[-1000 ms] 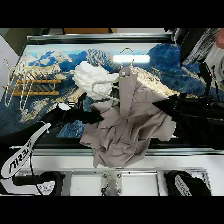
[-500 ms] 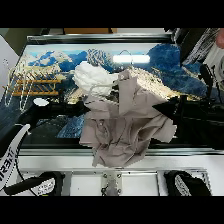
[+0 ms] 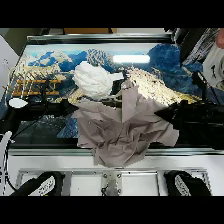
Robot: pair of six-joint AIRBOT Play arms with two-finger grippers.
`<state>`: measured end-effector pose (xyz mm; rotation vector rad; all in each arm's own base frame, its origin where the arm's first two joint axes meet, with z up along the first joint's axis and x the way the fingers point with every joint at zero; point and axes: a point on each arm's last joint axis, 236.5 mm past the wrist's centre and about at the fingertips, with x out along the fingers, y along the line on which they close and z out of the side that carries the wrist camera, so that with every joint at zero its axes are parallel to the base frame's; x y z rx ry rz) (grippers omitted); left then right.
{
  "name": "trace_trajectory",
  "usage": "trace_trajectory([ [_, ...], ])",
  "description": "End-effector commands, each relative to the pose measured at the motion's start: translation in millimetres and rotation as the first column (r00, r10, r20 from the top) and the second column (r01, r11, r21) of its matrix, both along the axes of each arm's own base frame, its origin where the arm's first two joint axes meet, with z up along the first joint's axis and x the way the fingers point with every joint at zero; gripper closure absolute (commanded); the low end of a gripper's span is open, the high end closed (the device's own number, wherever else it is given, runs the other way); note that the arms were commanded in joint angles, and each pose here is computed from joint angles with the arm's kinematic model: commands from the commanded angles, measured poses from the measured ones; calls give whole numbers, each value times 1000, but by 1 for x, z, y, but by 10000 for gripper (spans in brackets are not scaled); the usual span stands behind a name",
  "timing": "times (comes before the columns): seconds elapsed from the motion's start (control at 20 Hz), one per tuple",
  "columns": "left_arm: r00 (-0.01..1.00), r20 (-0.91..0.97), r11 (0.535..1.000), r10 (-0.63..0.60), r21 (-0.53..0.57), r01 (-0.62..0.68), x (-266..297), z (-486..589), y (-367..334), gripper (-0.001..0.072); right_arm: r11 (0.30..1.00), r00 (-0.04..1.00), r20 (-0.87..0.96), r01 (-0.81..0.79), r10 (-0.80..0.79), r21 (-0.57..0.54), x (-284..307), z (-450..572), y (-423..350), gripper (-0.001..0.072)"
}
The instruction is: Fold the clothes and pants, and hang the long-sleeved shirts on hangers.
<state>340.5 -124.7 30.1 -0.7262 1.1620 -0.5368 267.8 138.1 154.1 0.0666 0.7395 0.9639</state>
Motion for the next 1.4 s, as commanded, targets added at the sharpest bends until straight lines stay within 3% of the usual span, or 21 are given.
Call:
trace_trajectory([
  [0.0, 998, 49, 1000, -25, 18, 24, -2, 22, 3, 695, 997, 995, -60, -82, 81, -7, -22, -6, 8, 704],
  [0.2, 993, 92, 994, -80, 79, 73, 13, 53, 11, 695, 971, 963, -121, -241, 239, 5, -58, -8, 30, 704],
  [0.5, 979, 145, 984, -144, 127, 126, 30, 103, 16, 695, 944, 933, -146, -328, 330, 37, -80, -4, 49, 704],
  [0.9, 940, 264, 970, -214, 168, 173, 35, 169, 12, 693, 874, 922, -12, -363, 388, 324, -85, 65, 81, 704],
  [0.95, 936, 278, 970, -215, 173, 172, 35, 175, 12, 533, 863, 921, 0, -366, 390, 349, -85, 71, 83, 704],
  [1.0, 934, 293, 972, -207, 174, 160, 37, 182, 12, 214, 852, 920, 13, -367, 391, 373, -86, 78, 84, 704],
  [1.05, 937, 307, 979, -168, 164, 122, 43, 193, 14, 62, 848, 925, 25, -357, 378, 390, -82, 83, 85, 704],
  [1.35, 858, 499, 981, -119, 190, 26, 50, 278, 19, 74, 840, 963, 88, -264, 253, 473, -52, 109, 87, 704],
])
